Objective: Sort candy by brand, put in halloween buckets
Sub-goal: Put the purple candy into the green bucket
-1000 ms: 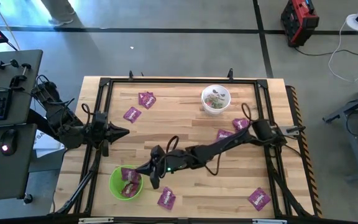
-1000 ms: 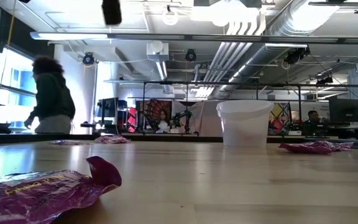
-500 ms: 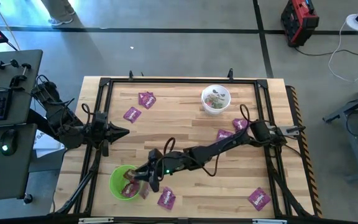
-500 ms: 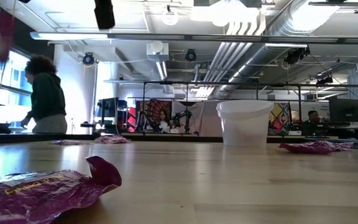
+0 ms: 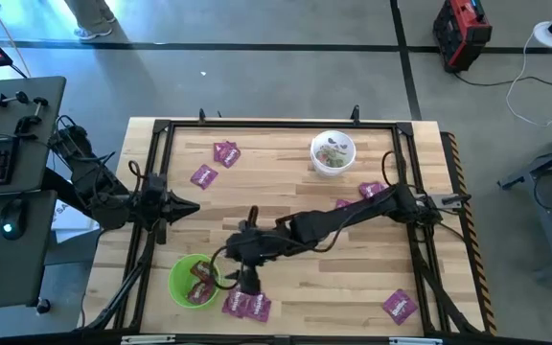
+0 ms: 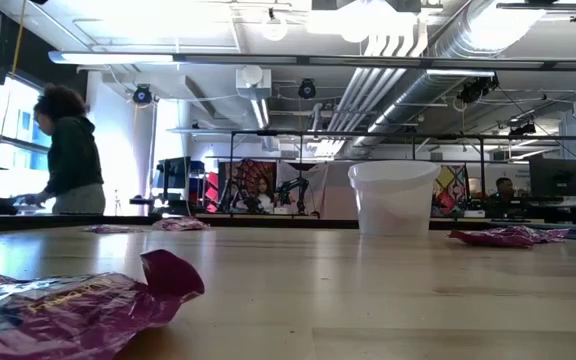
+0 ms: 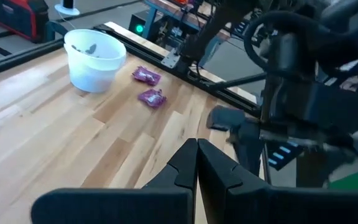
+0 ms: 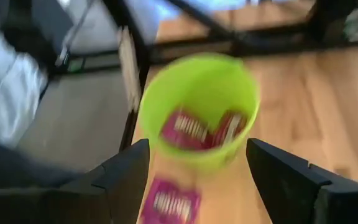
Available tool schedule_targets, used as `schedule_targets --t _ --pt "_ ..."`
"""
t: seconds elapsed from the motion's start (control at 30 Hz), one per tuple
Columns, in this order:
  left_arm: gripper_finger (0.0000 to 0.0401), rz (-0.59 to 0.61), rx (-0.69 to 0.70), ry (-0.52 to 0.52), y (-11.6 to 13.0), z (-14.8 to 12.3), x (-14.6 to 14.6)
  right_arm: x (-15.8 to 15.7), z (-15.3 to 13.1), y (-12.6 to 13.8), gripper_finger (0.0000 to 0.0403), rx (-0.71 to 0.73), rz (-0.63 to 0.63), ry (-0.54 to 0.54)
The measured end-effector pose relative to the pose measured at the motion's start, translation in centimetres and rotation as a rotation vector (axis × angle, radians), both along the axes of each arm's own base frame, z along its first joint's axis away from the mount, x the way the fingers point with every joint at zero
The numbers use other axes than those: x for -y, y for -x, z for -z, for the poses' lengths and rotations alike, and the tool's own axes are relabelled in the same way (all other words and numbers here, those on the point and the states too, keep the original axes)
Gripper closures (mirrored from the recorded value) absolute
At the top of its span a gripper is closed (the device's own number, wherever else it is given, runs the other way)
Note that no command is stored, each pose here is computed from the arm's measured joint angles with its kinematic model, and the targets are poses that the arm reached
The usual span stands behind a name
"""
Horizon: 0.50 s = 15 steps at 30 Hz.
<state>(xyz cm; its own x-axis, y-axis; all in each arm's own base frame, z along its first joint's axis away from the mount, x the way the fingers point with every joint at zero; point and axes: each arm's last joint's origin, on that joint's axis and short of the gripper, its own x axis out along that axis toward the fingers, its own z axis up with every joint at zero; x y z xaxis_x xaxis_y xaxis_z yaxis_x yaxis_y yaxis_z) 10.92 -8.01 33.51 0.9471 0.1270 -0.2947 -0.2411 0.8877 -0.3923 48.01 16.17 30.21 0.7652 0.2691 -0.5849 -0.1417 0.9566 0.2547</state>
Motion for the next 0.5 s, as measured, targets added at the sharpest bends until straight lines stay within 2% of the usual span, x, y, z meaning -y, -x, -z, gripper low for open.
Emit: schedule_targets --t 0.1,0.2,0.27,0.4,0.5 --pt "0.0401 0.01 -0.005 -0.015 0.0 0.0 0.0 -0.7 1.0 1.0 0.014 -0.119 -0.057 0.008" --pt "0.0401 0.066 -0.028 -0.046 -0.1 0.1 0.2 -1.4 3.9 1.3 0.014 -0.229 -0.083 0.029" --pt "0.0401 0.123 -0.062 -0.09 -0.5 0.4 0.8 -2.0 5.9 1.3 0.014 -0.253 -0.092 0.034" --pt "0.0401 0.352 -0.134 -0.113 -2.2 1.1 3.2 -2.6 7.5 1.6 0.014 -0.307 -0.076 0.025" --pt "0.0401 0.487 -0.274 -0.144 -4.1 1.5 5.2 -2.4 7.5 2.1 0.014 -0.356 -0.035 0.041"
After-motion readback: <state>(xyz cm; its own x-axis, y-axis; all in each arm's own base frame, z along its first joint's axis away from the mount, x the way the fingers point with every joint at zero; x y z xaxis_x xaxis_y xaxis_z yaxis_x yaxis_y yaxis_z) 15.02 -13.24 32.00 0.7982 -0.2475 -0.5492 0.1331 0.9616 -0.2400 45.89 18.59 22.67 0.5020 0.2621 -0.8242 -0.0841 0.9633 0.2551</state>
